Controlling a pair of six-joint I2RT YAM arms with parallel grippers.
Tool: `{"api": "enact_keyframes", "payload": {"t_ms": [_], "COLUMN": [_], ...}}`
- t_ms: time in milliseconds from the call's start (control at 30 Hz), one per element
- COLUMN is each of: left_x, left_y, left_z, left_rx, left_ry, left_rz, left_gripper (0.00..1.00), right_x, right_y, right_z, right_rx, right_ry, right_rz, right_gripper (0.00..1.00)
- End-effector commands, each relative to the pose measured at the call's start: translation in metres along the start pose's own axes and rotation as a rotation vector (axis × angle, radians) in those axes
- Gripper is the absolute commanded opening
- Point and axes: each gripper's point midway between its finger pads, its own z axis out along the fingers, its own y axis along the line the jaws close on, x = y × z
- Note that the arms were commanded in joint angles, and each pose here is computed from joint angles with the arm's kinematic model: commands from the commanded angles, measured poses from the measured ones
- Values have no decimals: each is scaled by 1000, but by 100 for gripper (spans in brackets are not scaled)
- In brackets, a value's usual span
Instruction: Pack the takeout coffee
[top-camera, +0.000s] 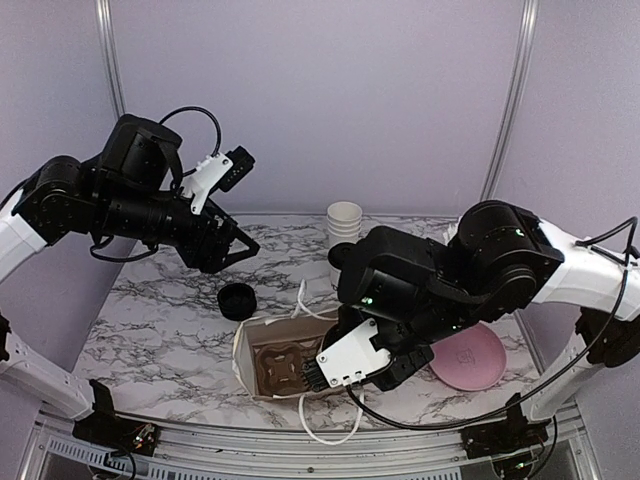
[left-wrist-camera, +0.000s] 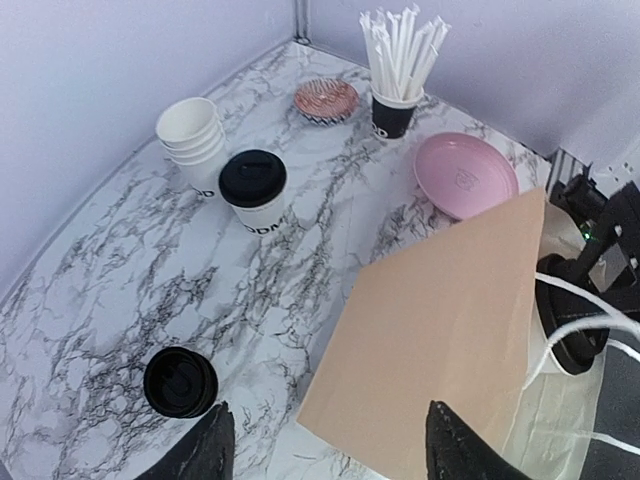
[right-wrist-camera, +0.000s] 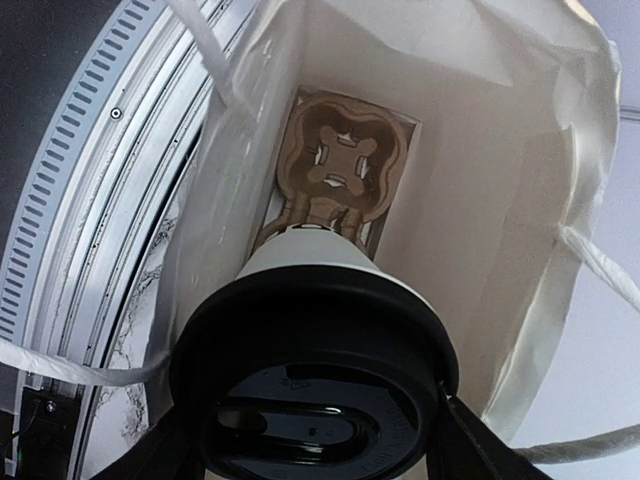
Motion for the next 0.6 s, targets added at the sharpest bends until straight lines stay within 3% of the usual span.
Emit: {"api": "enact_keyframes", "payload": {"t_ms": [0,567], "left_x": [-10,43], "left_y": [28,38], "left_z": [-8,87], "left_rx": [-127,6], "left_ry": [-99,-30], "left_rz": [-23,-109], "left_gripper": [68,69], "right_x": [0,14], "right_y": [7,48], "right_z": [-5,36], "right_rx": [47,49], "right_ry": [32,202], "right_rz": [-36,-217], "right_gripper": [44,42]}}
